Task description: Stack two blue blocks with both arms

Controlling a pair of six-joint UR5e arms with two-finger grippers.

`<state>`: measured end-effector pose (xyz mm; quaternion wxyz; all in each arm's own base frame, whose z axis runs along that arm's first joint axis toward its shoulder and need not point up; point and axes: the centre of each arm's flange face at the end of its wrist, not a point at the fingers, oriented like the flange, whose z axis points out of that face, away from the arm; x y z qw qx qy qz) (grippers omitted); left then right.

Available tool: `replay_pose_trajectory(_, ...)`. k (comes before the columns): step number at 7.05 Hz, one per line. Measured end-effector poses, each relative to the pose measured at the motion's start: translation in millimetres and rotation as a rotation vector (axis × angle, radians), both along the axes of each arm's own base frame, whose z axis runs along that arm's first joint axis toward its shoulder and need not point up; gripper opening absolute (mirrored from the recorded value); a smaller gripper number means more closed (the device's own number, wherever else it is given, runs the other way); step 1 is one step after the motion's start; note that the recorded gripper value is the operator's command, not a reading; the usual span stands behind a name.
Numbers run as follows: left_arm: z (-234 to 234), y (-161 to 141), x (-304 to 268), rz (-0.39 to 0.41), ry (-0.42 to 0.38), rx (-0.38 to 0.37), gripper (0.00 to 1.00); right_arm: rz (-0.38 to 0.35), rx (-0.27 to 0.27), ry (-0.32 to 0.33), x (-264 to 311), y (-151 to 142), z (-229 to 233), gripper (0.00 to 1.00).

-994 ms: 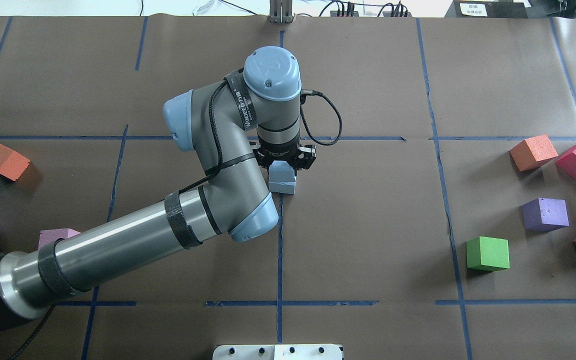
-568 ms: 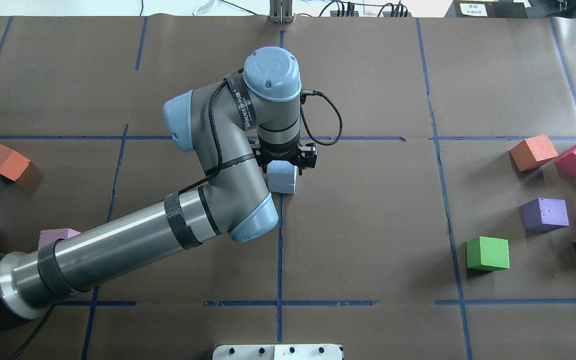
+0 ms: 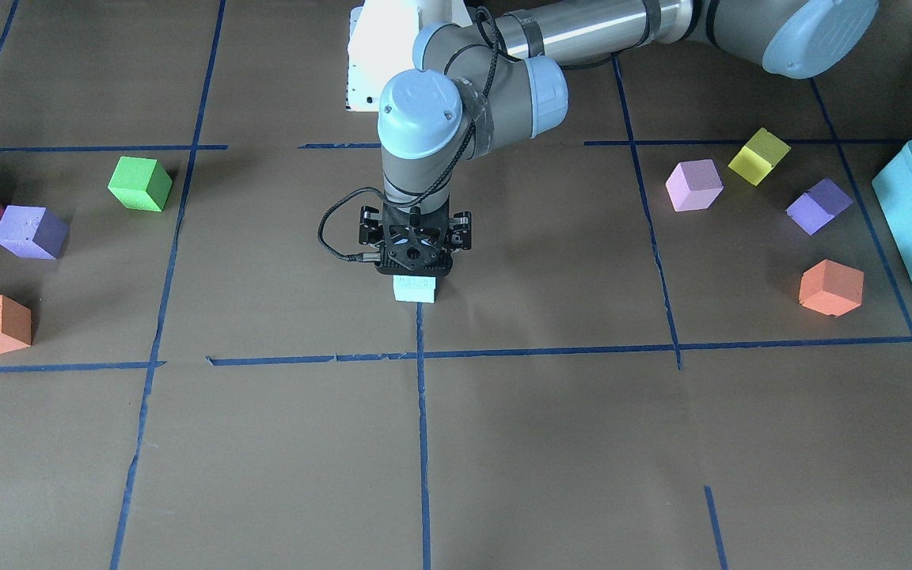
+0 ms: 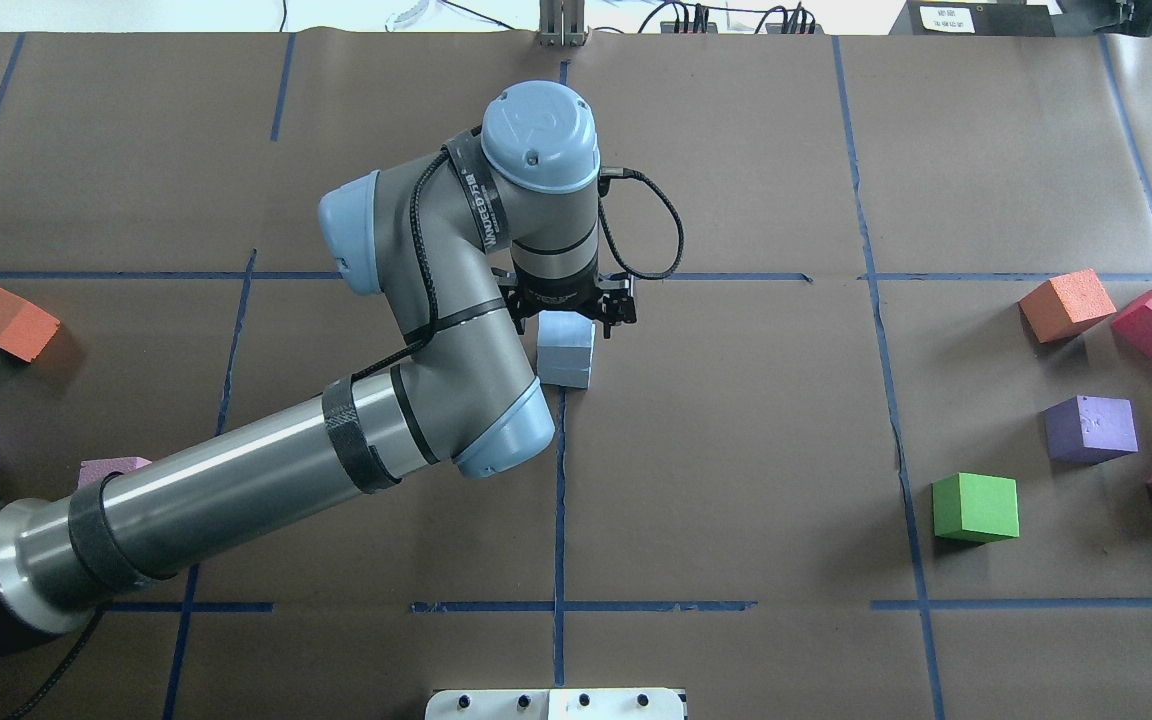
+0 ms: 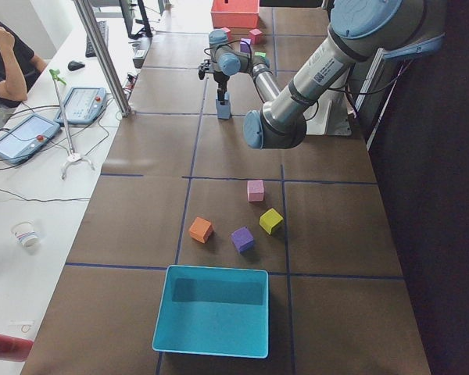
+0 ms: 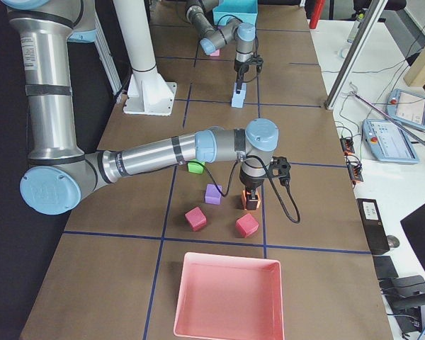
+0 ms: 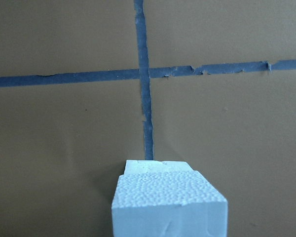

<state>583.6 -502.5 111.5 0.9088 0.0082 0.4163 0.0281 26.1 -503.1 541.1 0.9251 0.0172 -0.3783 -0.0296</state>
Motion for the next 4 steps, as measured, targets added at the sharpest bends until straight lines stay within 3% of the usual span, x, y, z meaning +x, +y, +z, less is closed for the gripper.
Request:
replay_pose_trajectory(2, -37.7, 14.3, -53.1, -0.02, 0.006, 0.004, 1.0, -0.005, 0.002, 0.002, 0.5, 0.6, 2.1, 1.0)
replay_pose_trajectory(4, -21.8, 29.9, -111.8, -0.037, -0.002, 0.015, 1.0, -0.03, -0.001, 0.003, 2.5, 2.1, 21.0, 1.0)
